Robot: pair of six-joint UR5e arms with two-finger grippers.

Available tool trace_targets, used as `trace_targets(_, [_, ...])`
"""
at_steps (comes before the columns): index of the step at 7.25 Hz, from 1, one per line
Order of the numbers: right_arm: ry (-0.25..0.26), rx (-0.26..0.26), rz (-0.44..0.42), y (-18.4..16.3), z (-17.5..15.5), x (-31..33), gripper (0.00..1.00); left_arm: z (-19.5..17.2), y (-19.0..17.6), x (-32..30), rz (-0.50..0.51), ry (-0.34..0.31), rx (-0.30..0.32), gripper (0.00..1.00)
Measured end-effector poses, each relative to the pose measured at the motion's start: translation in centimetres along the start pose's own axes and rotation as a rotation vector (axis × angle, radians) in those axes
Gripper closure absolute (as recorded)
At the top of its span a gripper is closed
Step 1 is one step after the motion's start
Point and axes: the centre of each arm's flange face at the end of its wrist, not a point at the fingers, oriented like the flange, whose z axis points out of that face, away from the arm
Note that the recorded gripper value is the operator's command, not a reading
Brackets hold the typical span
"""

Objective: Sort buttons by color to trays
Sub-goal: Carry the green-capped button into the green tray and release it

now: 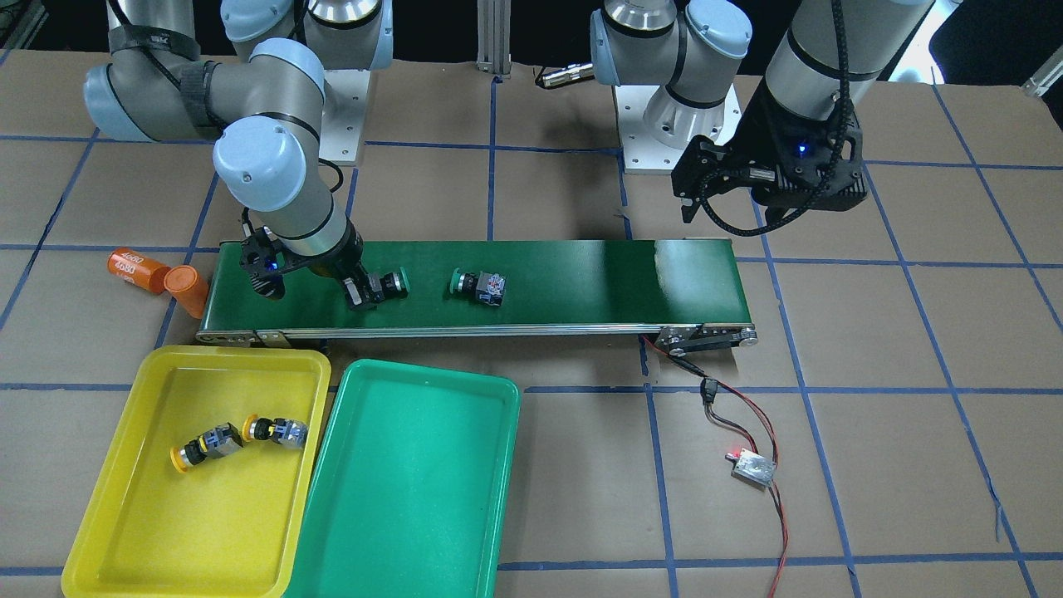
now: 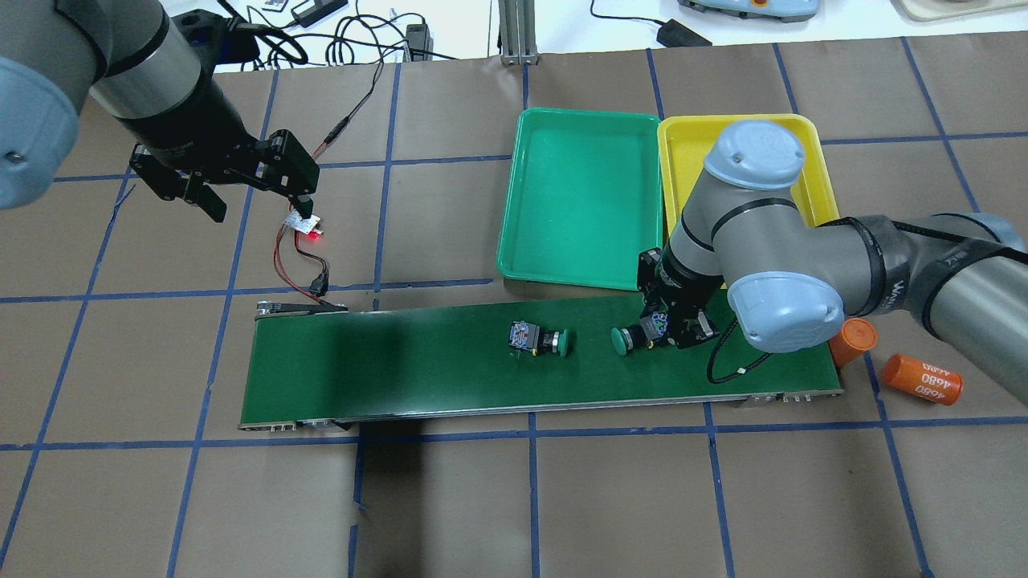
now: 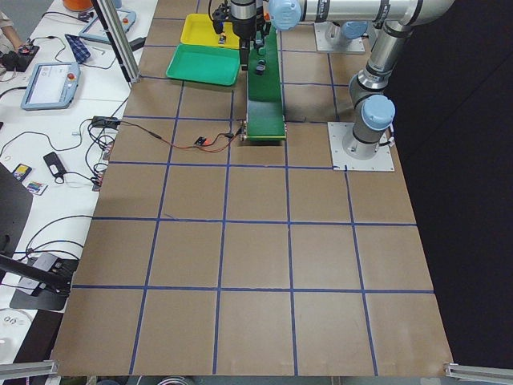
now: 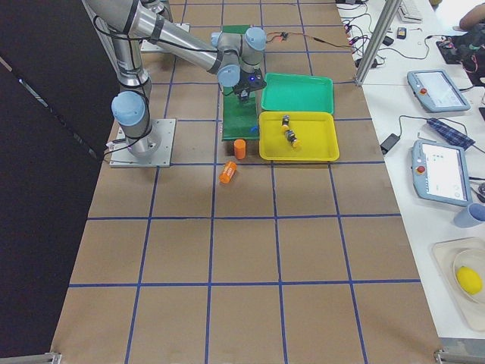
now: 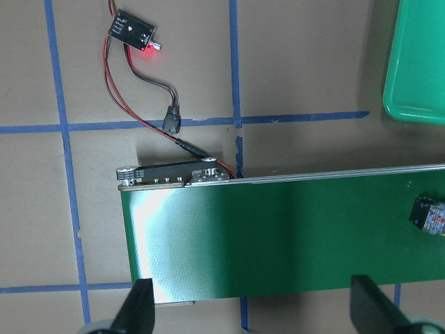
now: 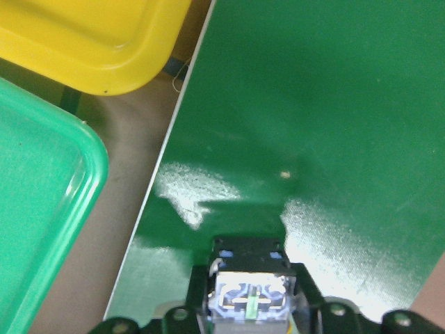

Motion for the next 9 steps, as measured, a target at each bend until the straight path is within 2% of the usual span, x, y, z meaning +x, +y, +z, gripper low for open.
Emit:
trace_targets(2, [-0.021, 0.011, 0.005, -0.6, -1.2, -0.7, 1.0, 0.0, 0.0, 0.0, 0.001, 0.0, 0.001, 0.0])
trace_targets(4, [-0.083, 0.022, 0.001, -1.7, -3.4, -4.0, 1.0, 0.0, 0.0, 0.0, 0.0, -0.005, 0.003, 0.0])
trace_targets(5, [-0.108, 0.027, -0.007, -2.5, -2.9, -6.9, 1.0, 0.0, -0.1, -0.1, 0.0, -0.006, 0.004, 0.0])
trace_targets(6, [-0.142, 0.024, -0.02, -3.2, -1.8, -10.0, 0.33, 0.0, -0.1, -0.1, 0.0, -0.005, 0.004, 0.0])
trace_targets(7, [-0.175, 0.013, -0.032, -3.5, -0.8, -12.3, 0.0, 0.0, 0.0, -0.1, 0.001, -0.006, 0.005, 0.0])
trace_targets(9, [-0.22, 0.0, -0.04, -3.6, -0.2, -13.8, 0.0, 0.1, 0.2, 0.0, -0.001, -0.005, 0.004, 0.0])
